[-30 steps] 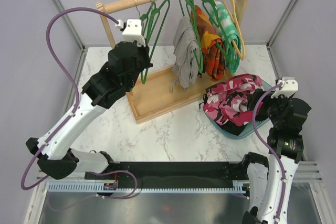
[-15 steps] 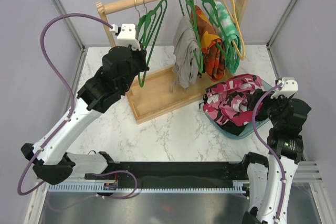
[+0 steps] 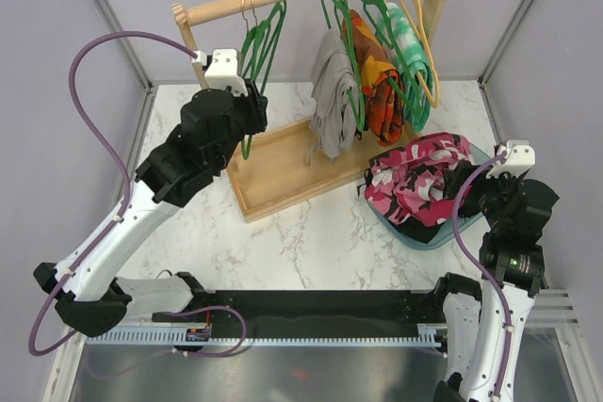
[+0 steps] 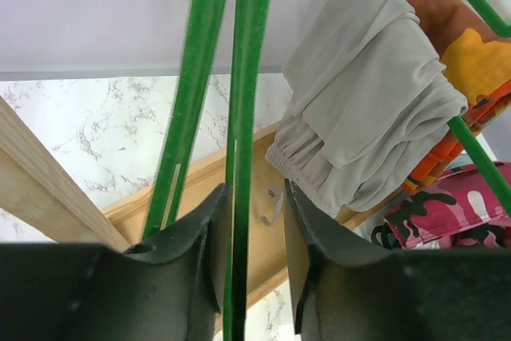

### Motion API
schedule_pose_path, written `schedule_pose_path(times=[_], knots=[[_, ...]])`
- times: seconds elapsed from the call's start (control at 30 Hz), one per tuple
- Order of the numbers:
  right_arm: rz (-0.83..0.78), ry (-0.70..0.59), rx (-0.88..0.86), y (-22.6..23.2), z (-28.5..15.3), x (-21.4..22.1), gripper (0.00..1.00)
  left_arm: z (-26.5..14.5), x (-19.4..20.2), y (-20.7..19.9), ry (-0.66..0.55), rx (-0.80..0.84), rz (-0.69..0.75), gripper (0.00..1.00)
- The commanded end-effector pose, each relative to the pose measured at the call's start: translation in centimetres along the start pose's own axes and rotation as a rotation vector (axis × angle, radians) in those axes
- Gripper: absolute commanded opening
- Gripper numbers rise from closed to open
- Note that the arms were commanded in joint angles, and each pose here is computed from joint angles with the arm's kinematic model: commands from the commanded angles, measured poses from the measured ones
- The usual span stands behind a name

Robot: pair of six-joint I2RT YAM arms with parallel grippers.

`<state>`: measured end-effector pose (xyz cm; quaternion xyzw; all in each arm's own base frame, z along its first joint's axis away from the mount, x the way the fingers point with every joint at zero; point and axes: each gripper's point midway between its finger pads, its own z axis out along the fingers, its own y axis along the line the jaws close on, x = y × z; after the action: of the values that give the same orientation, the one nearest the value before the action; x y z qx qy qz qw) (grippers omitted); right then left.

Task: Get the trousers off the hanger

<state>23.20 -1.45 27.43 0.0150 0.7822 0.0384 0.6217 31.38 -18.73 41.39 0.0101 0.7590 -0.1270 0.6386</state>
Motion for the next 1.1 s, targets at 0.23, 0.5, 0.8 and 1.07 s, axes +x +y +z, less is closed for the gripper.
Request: schedule_pose_path(times=[0.23,0.5,0.8,1.07], knots=[[-0.038,-0.049,-0.017,0.4,-0.5,-1.5,0.98,-3.6,-3.0,-1.0,-0.056,0.137,-0.132,0.69],[-0.065,-0.048,-0.026,0.5,-0.6,-1.4,0.98,-7.2,-5.5,-1.3,-0.108,0.242,-0.193,0.84],[-0.070,-0.029,-0.043,0.6,-0.3,-0.8,0.98,-10.3,-7.6,-1.3,-0.155,0.328,-0.212,0.89],[-0.064,-0.006,-0.050,0.6,0.1,0.3,0.98,-11.0,-8.1,-4.6,-0.119,0.493,-0.197,0.96]])
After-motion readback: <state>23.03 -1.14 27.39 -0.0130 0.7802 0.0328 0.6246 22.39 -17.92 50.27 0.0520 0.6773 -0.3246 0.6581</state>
